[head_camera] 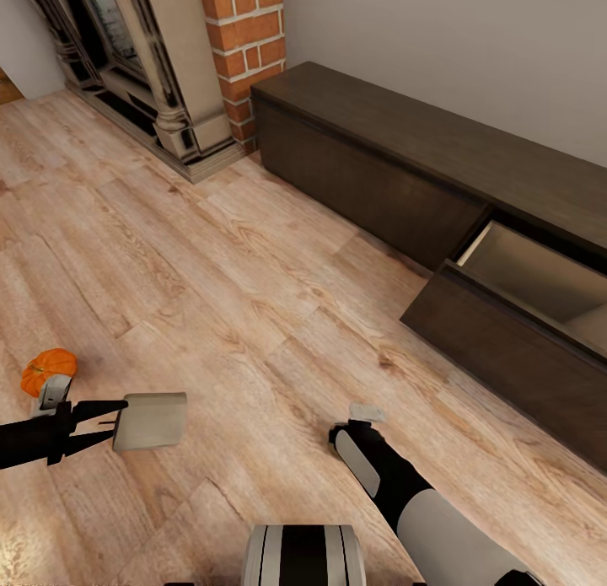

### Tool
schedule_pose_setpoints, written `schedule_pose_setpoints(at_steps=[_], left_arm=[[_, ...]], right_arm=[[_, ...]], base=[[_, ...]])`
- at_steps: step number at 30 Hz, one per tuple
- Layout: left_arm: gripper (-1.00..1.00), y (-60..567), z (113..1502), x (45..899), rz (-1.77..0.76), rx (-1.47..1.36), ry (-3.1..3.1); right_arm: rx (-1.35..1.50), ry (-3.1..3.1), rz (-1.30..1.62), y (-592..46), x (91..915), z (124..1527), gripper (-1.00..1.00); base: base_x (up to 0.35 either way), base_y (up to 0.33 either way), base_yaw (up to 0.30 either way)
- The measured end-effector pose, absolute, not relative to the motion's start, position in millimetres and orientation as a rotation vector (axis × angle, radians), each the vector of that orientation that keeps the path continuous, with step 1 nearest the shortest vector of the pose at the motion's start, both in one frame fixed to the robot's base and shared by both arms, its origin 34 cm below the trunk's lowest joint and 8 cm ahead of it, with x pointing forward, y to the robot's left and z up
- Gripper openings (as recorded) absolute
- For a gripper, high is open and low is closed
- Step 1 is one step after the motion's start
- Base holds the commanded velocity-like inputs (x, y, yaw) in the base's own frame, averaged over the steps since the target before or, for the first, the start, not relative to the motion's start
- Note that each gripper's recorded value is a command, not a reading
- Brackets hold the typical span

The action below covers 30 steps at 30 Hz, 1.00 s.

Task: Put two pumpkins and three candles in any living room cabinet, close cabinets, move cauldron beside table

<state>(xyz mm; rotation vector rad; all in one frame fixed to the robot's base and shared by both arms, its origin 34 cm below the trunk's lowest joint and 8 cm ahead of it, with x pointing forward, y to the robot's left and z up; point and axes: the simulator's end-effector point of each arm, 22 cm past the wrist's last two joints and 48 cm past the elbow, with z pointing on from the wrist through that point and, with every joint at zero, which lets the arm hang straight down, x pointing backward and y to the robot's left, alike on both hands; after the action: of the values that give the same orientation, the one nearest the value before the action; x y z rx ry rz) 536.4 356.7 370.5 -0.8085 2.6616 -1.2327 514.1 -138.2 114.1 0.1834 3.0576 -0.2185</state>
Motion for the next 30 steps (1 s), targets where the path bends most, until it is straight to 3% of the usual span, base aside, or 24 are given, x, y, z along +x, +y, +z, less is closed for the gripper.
schedule_pose_setpoints(at_steps=[1, 30], left_arm=[[-1.00, 356.7, 370.5, 536.3, -1.233, -0.808, 2.662], [-1.00, 357.1, 370.1, 536.2, -1.231, -0.810, 2.662]], right_arm=[[0.182, 3.059, -0.220, -138.5, 513.4, 113.8, -1.00], [0.183, 3.059, -0.221, -138.4, 513.5, 113.9, -1.00]], base=[[0.000, 0.000, 0.000], [0.000, 0.000, 0.000]])
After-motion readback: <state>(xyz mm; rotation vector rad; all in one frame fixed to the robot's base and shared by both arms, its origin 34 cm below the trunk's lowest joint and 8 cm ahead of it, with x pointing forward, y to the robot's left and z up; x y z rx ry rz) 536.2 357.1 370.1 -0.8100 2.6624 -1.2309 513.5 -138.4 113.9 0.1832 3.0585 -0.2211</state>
